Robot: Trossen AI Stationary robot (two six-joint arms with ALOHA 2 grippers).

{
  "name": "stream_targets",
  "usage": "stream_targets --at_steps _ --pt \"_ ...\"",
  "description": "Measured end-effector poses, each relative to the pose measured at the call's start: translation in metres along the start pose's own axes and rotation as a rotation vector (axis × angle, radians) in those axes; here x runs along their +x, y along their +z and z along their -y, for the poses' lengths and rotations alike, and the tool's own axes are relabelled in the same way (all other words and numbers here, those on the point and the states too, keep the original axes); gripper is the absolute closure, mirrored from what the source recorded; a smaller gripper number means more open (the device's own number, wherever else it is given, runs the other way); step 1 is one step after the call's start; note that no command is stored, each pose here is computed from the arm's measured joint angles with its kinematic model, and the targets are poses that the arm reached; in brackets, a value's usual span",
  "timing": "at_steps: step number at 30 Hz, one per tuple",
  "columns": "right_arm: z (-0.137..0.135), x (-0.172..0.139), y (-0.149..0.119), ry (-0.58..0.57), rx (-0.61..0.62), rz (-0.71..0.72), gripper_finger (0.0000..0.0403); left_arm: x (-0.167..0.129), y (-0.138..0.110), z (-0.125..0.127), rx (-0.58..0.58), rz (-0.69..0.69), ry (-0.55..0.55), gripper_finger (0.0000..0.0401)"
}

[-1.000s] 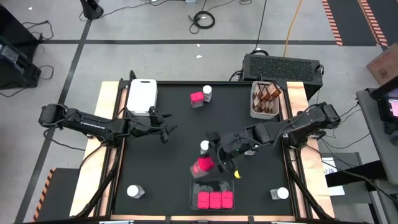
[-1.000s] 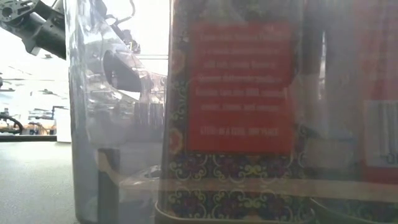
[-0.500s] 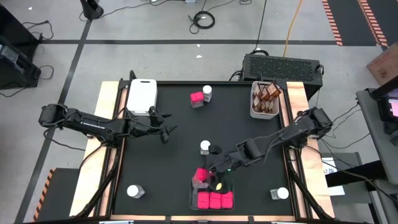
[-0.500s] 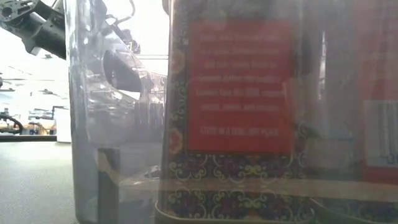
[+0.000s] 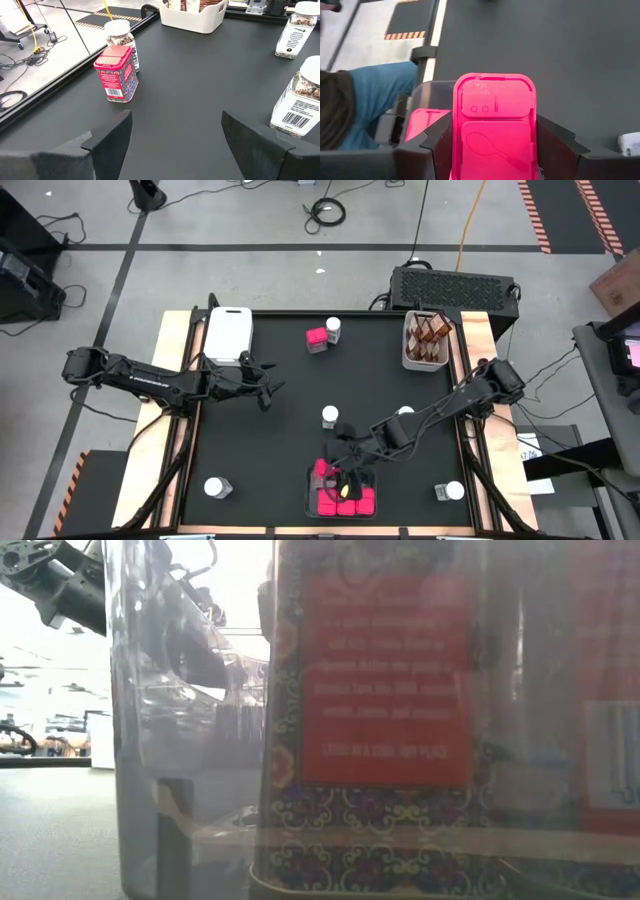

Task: Sort spices by type
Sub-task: Put the red seasoning can into the black bin

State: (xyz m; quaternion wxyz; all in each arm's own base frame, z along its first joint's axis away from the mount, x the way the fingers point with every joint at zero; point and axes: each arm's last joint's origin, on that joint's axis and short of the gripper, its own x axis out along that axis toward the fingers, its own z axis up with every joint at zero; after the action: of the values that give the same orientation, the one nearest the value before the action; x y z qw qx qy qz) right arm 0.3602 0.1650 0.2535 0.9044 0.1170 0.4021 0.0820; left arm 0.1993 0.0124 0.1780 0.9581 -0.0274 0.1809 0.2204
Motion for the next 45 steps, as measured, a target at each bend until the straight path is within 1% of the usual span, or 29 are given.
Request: stream_targets --at_steps 9,17,24,35,40,42,45 --pt "0.000 0.002 -0.001 -0.005 -0.013 -0.005 0.0190 0.000 0.000 0.000 -0.004 0.000 0.000 0.0090" --pt "0.003 0.031 -0.011 -0.037 -0.017 -0.039 0.0190 0.000 0.000 0.000 0.000 0.000 0.000 0.0090" --pt "0.006 0.045 -0.019 -0.056 -0.013 -0.081 0.0185 0.000 0.000 0.000 0.000 -0.002 0.000 0.0090" --pt "0.006 0.045 -0.018 -0.053 -0.010 -0.075 0.0128 0.000 0.000 0.000 0.000 -0.002 -0.003 0.0090" --pt "0.006 0.045 -0.013 -0.035 -0.017 -0.033 0.0120 0.000 0.000 0.000 0.000 -0.002 -0.004 0.0090" --pt "0.004 0.039 -0.009 -0.024 -0.033 -0.009 0.0121 0.000 0.000 0.000 0.000 -0.002 -0.004 0.0090" --pt "0.001 0.021 0.006 -0.013 -0.061 0.030 0.0124 0.000 0.000 0.000 0.000 -0.002 -0.005 0.0090"
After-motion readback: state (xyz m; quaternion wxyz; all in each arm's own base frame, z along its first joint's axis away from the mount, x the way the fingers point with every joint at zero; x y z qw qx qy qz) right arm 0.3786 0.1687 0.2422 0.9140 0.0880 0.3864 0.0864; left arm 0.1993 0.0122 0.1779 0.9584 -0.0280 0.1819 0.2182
